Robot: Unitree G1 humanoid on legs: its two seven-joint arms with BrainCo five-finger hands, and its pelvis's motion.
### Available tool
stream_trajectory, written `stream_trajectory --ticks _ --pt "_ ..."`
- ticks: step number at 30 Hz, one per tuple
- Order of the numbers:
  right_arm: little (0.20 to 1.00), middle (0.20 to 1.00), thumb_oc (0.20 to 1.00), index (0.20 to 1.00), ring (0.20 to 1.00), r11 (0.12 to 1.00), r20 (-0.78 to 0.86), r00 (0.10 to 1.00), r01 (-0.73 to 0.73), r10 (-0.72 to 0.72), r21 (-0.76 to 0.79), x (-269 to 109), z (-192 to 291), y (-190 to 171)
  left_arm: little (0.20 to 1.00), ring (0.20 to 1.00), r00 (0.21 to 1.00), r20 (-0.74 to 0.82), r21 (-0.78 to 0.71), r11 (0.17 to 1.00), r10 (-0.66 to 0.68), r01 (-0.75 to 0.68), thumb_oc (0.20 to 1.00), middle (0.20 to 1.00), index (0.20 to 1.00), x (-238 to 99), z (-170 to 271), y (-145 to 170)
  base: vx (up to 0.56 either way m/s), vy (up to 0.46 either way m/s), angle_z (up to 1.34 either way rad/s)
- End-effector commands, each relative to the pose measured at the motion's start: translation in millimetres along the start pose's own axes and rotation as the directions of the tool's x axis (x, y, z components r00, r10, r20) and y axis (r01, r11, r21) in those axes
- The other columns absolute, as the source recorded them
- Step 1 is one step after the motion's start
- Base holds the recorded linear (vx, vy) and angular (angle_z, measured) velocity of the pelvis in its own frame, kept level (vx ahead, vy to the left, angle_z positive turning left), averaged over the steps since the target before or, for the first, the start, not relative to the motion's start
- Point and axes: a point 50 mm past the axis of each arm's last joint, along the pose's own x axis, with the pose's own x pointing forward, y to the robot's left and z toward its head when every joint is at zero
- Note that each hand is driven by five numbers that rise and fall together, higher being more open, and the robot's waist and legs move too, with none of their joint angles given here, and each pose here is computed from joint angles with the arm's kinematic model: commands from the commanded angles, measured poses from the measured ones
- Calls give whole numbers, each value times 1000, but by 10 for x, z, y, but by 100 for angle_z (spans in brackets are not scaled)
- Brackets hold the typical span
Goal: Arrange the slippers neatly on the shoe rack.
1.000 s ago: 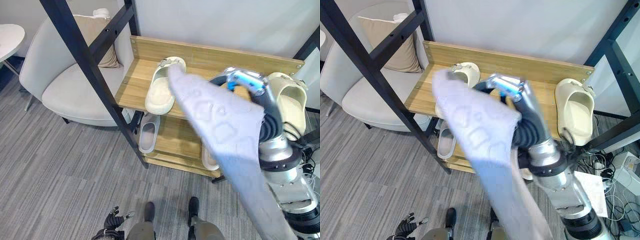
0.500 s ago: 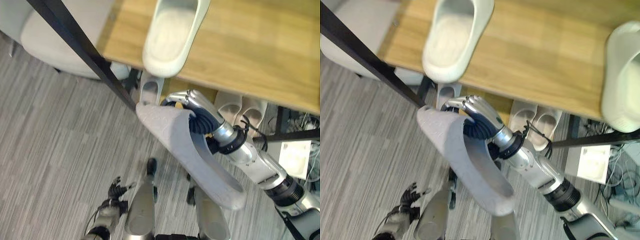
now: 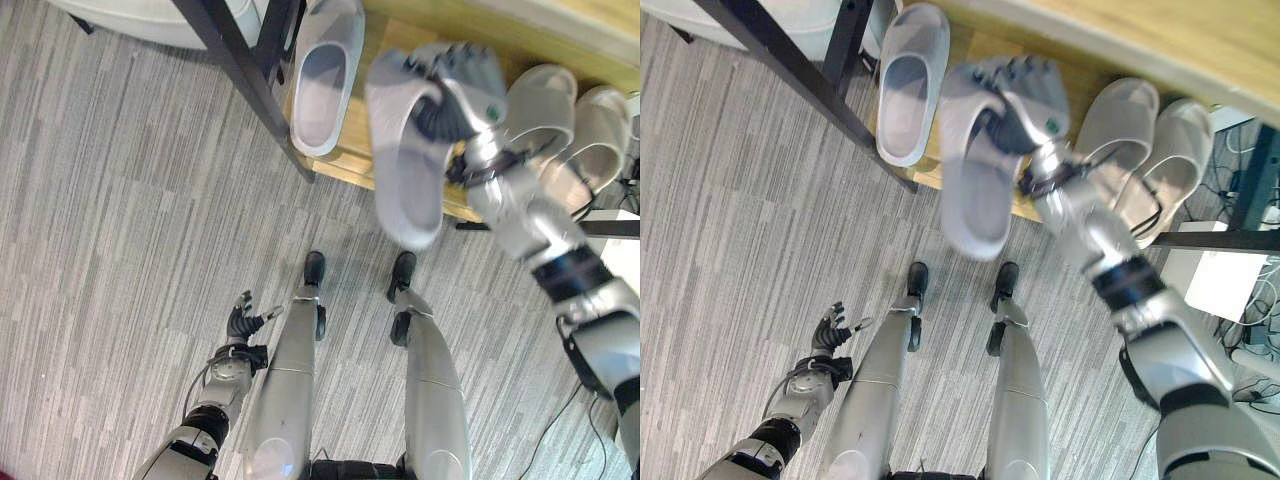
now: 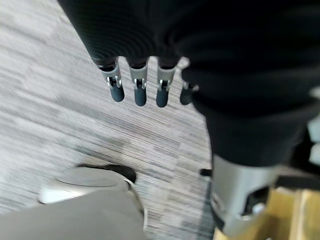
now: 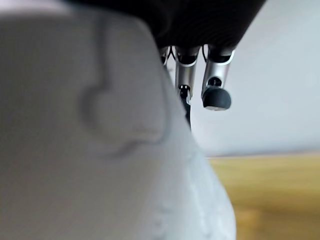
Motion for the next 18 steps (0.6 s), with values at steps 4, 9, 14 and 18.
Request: stream_trajectory --ticks 4,9,14,18 --pt "200 200 200 200 200 987 5 999 39 -38 -153 102 -165 -96 1000 1000 999 -47 -42 999 -14 12 1000 1000 1000 -107 -167 -68 -14 23 -4" --pt "200 200 200 200 200 970 -10 1000 -17 15 -242 191 -287 -105 1000 1000 999 -14 -68 997 -38 37 1000 1000 1000 -101 -90 -124 49 -5 4" --pt "200 200 200 200 200 951 -61 995 -98 84 -294 172 -425 -35 1000 1000 997 46 -106 992 -60 65 1000 1000 1000 -95 58 -203 6 1 -1" --pt "200 200 200 200 200 945 -64 992 -125 110 -302 152 -434 5 1000 1000 996 63 -115 990 -70 77 1000 1000 1000 -104 92 -228 1 3 2"
